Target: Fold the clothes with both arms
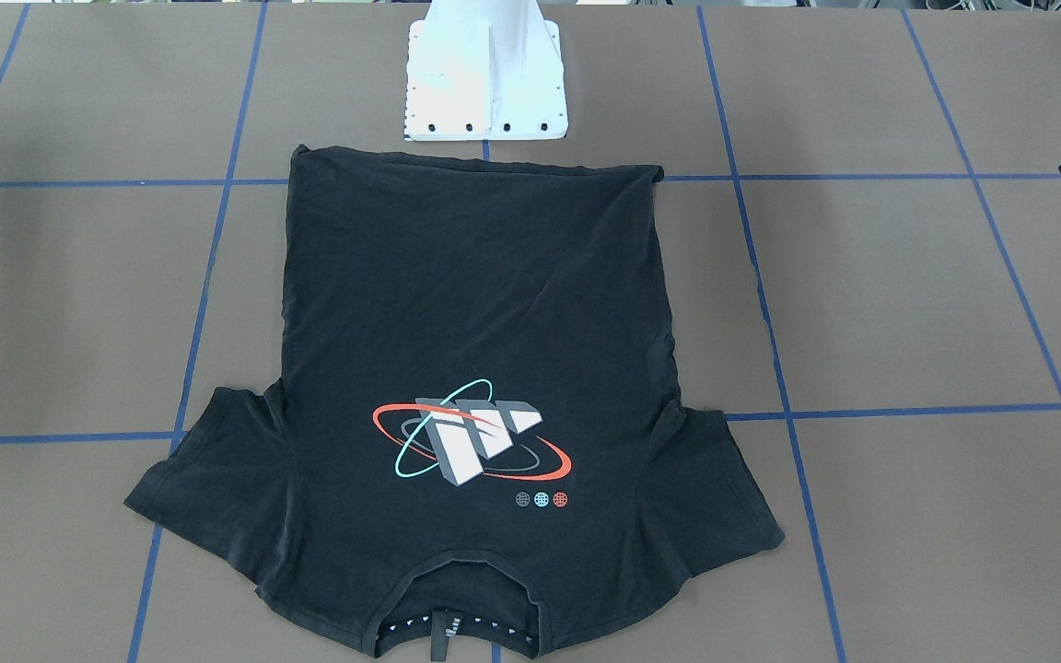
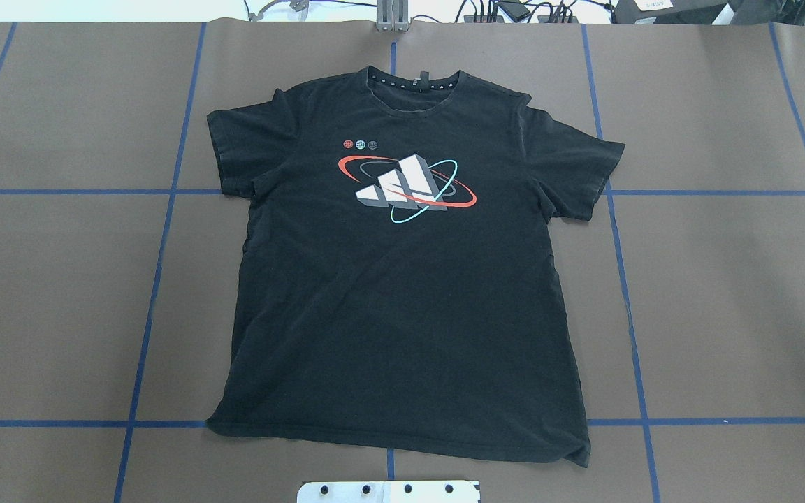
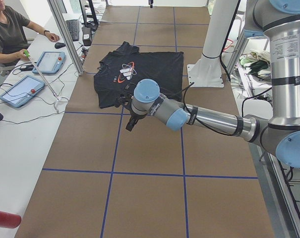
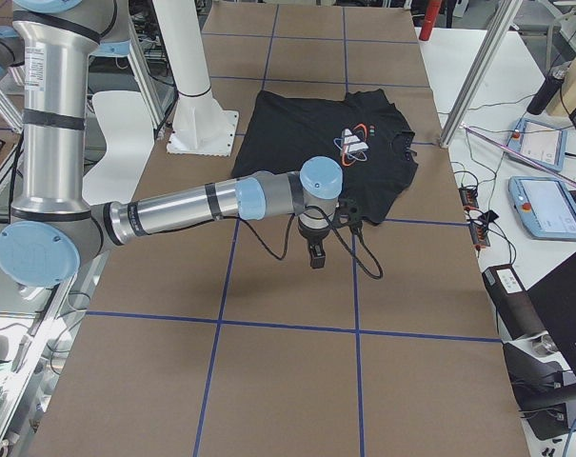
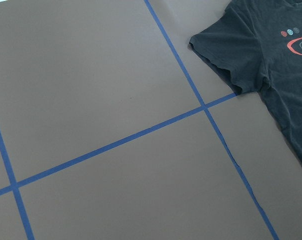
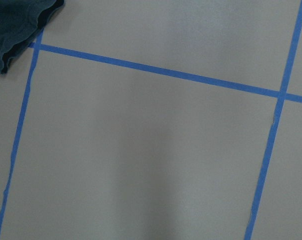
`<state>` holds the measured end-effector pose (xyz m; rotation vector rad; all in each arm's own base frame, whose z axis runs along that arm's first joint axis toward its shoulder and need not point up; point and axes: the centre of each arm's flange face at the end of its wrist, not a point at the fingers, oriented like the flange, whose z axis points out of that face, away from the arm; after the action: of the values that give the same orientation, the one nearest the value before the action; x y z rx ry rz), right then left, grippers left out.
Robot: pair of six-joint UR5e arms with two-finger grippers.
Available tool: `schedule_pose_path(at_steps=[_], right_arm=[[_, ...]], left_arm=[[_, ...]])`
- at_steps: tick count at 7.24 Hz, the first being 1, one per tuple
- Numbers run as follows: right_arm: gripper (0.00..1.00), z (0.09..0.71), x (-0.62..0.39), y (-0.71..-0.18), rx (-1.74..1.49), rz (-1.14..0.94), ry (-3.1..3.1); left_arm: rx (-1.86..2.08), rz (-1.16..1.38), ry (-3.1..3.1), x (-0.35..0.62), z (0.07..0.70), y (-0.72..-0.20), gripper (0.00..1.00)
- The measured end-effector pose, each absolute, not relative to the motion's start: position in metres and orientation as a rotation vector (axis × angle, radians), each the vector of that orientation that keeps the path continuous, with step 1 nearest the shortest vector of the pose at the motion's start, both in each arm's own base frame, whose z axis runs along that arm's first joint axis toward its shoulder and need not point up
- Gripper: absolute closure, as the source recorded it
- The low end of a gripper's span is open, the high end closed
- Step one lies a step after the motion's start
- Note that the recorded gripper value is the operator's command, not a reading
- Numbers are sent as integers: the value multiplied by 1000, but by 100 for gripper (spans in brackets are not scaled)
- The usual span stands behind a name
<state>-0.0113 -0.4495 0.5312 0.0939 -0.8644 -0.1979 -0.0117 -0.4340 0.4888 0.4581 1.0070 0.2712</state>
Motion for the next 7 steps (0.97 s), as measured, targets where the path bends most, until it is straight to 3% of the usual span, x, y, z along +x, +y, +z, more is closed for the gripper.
schedule_pose_path(at_steps=[7], right_arm=[[0,552,-25,-472,79,-215,-855]], left_arm=[[452,271,981,-7,497,-438,0]])
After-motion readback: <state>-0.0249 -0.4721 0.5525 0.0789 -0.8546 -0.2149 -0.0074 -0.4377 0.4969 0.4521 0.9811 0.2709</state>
